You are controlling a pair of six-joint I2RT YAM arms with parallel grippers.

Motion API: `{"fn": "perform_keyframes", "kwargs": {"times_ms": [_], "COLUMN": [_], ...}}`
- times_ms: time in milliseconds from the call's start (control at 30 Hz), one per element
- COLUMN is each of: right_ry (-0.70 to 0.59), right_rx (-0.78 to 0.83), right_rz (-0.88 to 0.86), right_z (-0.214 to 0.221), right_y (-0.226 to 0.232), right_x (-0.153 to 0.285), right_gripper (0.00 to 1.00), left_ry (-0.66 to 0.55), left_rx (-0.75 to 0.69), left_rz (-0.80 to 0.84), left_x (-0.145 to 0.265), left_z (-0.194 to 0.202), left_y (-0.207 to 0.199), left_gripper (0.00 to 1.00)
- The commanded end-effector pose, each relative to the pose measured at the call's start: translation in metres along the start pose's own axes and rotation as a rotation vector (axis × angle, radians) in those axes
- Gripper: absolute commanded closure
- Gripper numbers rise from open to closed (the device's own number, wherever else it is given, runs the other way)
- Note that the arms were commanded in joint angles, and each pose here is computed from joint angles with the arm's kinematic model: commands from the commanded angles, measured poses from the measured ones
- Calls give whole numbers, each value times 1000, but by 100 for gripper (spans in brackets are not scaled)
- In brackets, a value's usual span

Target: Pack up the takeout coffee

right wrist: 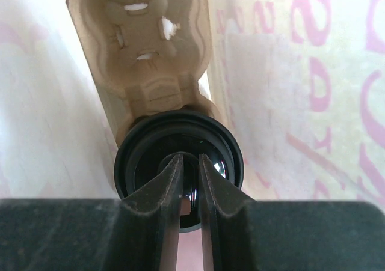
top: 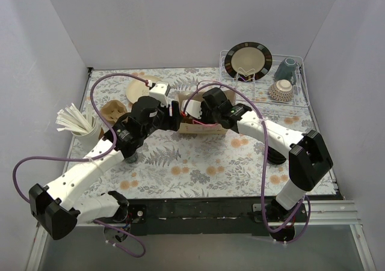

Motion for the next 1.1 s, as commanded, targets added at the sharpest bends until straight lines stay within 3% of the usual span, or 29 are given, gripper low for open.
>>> {"fn": "perform_keyframes", "kwargs": {"times_ms": [0,267,533,800,1067], "right_ry": [-45,-59,-83,-101,-121], "right_rx": [-24,-59,-84,-94,-119], "right_rz": [62,102,132,159,192], "right_z": [-11,-12,-12,-14,-18], "right_y": [-21,-38,-52,-63,-76], "right_x": [6,7,12,14,17], "right_gripper": [76,75,75,76,75], "left_ry": [-74,-186,-351,-385,-351], "left_rx": [20,45,91,89,89], "left_rz": [-61,-42,23,-139,-182], "left_x": [4,11,32,33,30], "left_z": [-19,-56,-98,-97,-85], "left_y": [-2,-11,-18,1,9], "left_gripper": [36,27,24,24,24]}}
Point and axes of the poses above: each gripper's point midway between its finger pads, its own x axis back along the fingers, its own y axis along the line the jaws close on, z = x × y, the point moved 10 cm from there along x, back along the fingers, and after that the axes turned 8 degrees about x, right-handed, at the moved point
